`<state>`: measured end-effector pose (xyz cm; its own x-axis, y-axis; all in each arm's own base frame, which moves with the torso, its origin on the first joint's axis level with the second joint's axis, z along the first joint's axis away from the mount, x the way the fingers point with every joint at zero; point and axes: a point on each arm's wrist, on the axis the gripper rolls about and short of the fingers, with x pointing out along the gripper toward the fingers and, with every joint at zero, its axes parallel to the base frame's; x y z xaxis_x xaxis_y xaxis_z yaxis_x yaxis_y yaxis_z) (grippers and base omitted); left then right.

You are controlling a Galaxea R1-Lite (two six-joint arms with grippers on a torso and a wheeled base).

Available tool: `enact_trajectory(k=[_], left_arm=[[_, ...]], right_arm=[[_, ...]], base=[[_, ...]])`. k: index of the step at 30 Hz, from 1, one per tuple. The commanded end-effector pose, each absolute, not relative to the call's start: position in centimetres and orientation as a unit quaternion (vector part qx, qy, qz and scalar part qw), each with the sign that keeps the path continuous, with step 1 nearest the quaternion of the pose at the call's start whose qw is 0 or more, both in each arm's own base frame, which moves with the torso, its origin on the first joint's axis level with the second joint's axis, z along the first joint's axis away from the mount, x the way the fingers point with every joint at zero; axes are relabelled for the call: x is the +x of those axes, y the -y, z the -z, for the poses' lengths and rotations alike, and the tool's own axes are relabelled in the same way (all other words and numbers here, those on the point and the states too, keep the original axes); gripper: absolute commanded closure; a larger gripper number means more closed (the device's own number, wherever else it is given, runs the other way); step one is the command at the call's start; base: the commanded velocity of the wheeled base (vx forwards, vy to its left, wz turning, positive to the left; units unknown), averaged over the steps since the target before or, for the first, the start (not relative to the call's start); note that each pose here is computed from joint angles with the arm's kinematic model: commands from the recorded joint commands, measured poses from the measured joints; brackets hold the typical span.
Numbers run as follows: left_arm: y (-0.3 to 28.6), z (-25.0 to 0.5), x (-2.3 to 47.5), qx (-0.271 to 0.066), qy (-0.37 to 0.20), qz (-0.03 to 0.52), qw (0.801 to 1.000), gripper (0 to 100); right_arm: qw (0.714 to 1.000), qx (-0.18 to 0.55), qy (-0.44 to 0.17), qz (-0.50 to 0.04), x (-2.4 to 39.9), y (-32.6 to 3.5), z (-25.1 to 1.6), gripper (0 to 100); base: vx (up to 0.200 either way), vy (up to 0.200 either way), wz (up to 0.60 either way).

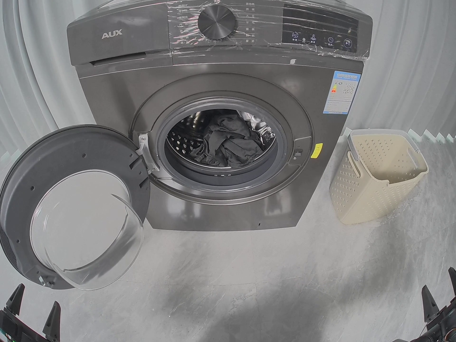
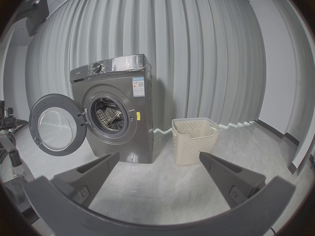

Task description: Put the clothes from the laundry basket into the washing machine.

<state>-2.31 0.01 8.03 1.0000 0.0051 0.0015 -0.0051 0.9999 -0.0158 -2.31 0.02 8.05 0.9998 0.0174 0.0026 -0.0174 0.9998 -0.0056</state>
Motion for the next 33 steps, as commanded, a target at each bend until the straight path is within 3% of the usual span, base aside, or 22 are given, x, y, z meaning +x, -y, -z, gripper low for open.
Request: enact_trajectory(k=[1, 11, 17, 26, 33], left_arm=[[-0.01, -7.55, -2.28, -0.008, 0.0, -0.003, 1.0, 0], [-0.01, -7.53, -2.28, -0.007, -0.001, -0.003, 1.0, 0], [-0.01, -7.53, -2.28, -0.008, -0.001, -0.003, 1.0, 0], [-0.01, -7.56, -2.28, -0.012, 0.001, -0.003, 1.0, 0], [-0.02, -7.55, -2.28, -0.014, 0.0, -0.004, 1.0, 0]], right_arm=[[1.0, -0.003, -0.001, -0.009, -2.28, -0.02, -7.53, 0], [1.0, -0.003, -0.001, -0.009, -2.28, -0.02, -7.53, 0], [1.0, -0.003, -0.001, -0.009, -2.28, -0.02, -7.53, 0], [1.0, -0.003, -0.001, -0.009, -2.28, -0.02, -7.53, 0], [1.0, -0.003, -0.001, -0.009, -2.28, -0.02, -7.53, 0]], base=[[0.0, 0.0, 0.0], [0.0, 0.0, 0.0], [-0.2, 0.0, 0.0], [0.0, 0.0, 0.0], [0.0, 0.2, 0.0]])
